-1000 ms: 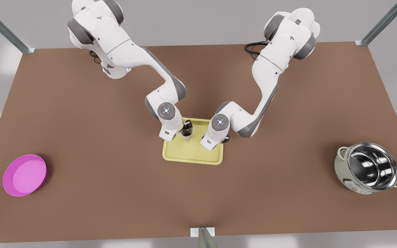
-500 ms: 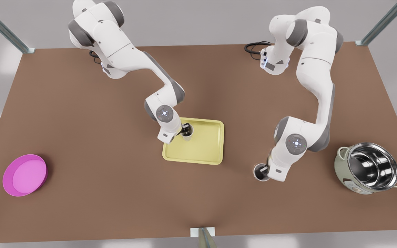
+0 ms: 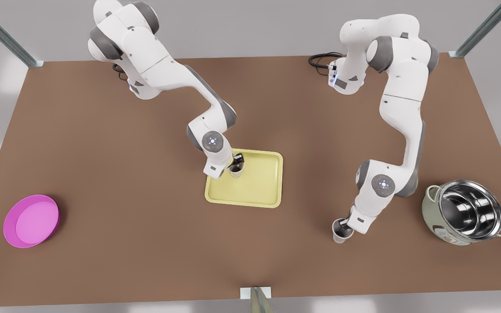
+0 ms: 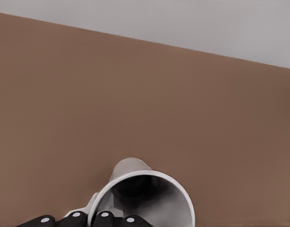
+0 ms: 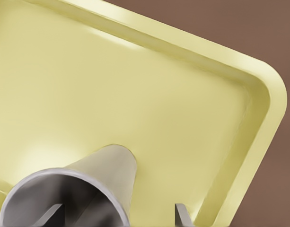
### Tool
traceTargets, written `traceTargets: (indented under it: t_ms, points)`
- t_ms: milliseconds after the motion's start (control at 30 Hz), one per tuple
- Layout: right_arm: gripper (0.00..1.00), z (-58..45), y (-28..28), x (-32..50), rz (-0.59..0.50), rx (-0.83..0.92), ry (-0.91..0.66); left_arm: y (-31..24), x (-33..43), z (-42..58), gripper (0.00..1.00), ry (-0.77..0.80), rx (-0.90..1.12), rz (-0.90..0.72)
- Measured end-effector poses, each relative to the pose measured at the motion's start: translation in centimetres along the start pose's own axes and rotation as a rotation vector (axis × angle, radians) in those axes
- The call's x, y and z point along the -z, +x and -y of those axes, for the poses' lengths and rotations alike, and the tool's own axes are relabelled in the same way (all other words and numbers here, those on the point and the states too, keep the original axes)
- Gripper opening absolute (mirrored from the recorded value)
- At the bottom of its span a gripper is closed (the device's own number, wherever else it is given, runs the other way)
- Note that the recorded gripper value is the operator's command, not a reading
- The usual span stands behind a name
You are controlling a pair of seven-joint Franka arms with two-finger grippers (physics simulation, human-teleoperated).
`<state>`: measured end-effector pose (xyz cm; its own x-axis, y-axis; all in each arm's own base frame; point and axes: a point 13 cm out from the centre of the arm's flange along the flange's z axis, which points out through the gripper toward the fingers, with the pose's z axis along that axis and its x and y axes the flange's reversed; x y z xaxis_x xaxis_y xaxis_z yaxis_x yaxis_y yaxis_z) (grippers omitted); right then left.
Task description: Use the left arm to pick up the white IKEA cup from the tray and place it on the middle-left position; use the right arm to pick up the white IKEA cup from the tray and place it on the middle-right position
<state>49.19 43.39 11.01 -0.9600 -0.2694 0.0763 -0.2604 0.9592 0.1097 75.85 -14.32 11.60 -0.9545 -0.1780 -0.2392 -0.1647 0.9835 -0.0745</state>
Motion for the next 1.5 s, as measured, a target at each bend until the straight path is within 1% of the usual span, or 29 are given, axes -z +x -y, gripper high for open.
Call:
traceTargets:
  t_ms: [33, 67, 100, 133, 167, 333, 400, 467, 567, 733, 800, 867, 933, 1000, 1033, 1067, 1133, 1300, 1500]
  points:
    - [0.58, 0.0, 0.0, -0.2, -0.002, -0.001, 0.0, 0.2, -0.4, 0.2, 0.23, 0.009, -0.004, -0.004]
    - [0.35, 0.0, 0.0, -0.3, -0.002, -0.002, -0.002, 0.4, -0.8, 0.4, 0.23, 0.018, -0.006, -0.009]
    - [0.17, 0.0, -0.1, -0.2, -0.001, -0.003, -0.005, 0.5, -0.9, 0.5, 0.23, 0.024, -0.008, -0.011]
    - [0.02, -0.1, -0.1, -0.2, -0.002, -0.002, -0.01, 0.5, -1.0, 0.6, 0.64, 0.03, -0.011, -0.012]
    - [0.0, -0.3, -0.1, -0.1, -0.003, 0.001, -0.023, 0.5, -1.0, 0.7, 1.0, 0.035, -0.016, -0.011]
    - [0.0, -0.3, -0.4, 0.5, 0.005, 0.023, -0.032, 0.2, -0.7, 1.3, 1.0, 0.07, -0.057, -0.004]
    - [0.0, 1.2, -1.5, 3.5, 0.028, 0.012, -0.037, -0.1, -0.5, 1.3, 1.0, 0.072, -0.082, -0.001]
    - [0.0, 4.7, -2.8, 8.0, 0.047, -0.021, -0.043, -0.1, -0.4, 1.2, 1.0, 0.065, -0.106, -0.001]
    - [0.0, 10.8, -3.6, 12.6, 0.03, -0.066, -0.039, -0.2, -0.4, 0.9, 1.0, 0.05, -0.134, 0.001]
    - [0.0, 23.1, -4.9, 16.4, 0.006, -0.124, -0.035, -0.8, 0.3, 0.4, 1.0, 0.036, -0.155, 0.011]
    - [0.0, 28.2, -5.8, 17.2, 0.008, -0.133, -0.019, -3.1, 3.0, 0.5, 1.0, 0.031, -0.158, 0.039]
    - [0.0, 33.0, -6.5, 16.9, -0.009, -0.129, 0.005, -5.4, 8.8, 1.3, 1.0, 0.023, -0.17, 0.063]
    - [0.0, 37.8, -6.7, 15.3, -0.045, -0.121, 0.017, -6.7, 18.4, 1.2, 1.0, -0.006, -0.185, 0.073]
    - [0.0, 41.8, -6.9, 13.3, -0.074, -0.099, 0.016, -4.8, 26.7, -2.2, 1.0, -0.041, -0.164, 0.025]
    - [0.0, 43.4, -7.3, 12.7, -0.078, -0.081, 0.016, -2.1, 28.4, -3.9, 1.0, -0.059, -0.162, -0.021]
    - [0.0, 44.6, -7.7, 12.2, -0.08, -0.059, 0.015, -0.3, 29.1, -4.8, 1.0, -0.069, -0.166, -0.058]
    - [0.0, 46.0, -7.8, 11.3, -0.092, -0.009, 0.011, 1.4, 29.8, -5.5, 1.0, -0.074, -0.175, -0.107]
    - [0.0, 47.0, -7.3, 9.2, -0.122, 0.112, -0.011, 2.7, 29.8, -5.5, 1.0, -0.069, -0.209, -0.175]
    - [0.0, 47.4, -7.8, 7.3, -0.12, 0.235, -0.018, 3.5, 28.9, -6.1, 1.0, -0.074, -0.244, -0.219]
